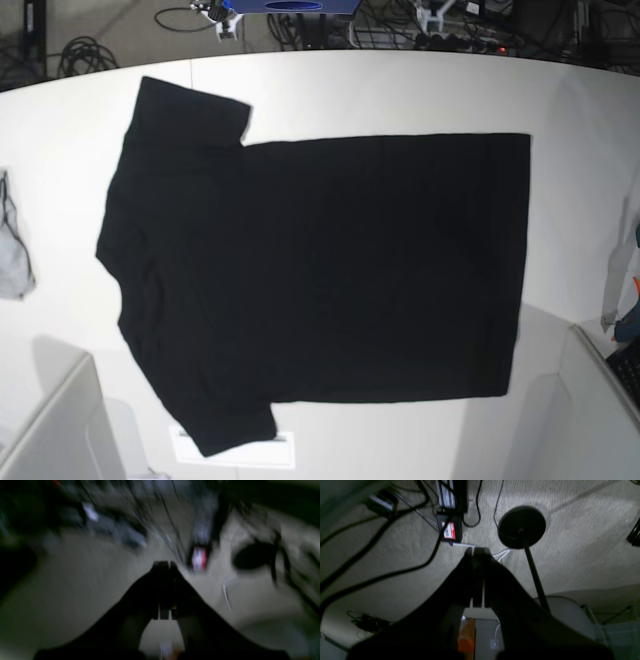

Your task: Fold the T-shirt properly

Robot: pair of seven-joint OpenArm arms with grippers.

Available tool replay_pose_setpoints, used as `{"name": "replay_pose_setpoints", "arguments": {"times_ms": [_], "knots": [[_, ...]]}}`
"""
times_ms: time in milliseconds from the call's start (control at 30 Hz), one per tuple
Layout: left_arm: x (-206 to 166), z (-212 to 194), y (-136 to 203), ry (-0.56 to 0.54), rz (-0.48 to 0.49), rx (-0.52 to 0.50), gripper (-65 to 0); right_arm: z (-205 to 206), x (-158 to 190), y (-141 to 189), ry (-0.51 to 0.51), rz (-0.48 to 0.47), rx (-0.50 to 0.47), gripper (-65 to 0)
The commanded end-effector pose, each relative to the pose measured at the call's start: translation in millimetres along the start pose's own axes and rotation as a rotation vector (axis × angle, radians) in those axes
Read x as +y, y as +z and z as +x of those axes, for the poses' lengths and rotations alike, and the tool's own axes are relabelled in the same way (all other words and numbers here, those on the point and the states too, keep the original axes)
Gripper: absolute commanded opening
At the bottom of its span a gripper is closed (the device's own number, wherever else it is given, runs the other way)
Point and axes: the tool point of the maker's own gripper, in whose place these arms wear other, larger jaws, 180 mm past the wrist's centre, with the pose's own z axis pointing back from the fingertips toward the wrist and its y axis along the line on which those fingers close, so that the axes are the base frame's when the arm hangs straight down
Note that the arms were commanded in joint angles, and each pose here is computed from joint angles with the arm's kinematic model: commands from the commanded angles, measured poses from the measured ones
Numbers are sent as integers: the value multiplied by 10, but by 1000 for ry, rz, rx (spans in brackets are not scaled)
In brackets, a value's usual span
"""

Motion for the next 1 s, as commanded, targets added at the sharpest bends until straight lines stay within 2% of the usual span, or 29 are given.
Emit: {"name": "replay_pose_setpoints", "arguments": {"times_ms": [0,200,333,500,767,900,967], "knots": [[-14,-61,3,0,-8,16,-650,-56,-35,-1,1,-11,13,-650],[32,87,18,3,-1,-26,-650,-64,-34,0,1,-11,13,-650],[37,44,23,-2,-1,-25,-650,-55,-34,0,1,-11,10,-650],[51,149,49,-1,3,-148,-650,-49,-34,1,1,-11,9,-650],[59,69,57,-13,5,-146,-650,-49,-34,1,1,-11,9,-650],[355,45,83,-39,153,-141,-650,-75,-34,0,0,-11,15,-650],[407,-3,94,-78,174,-132,-650,-136,-30,0,-2,-10,24,-650]]}}
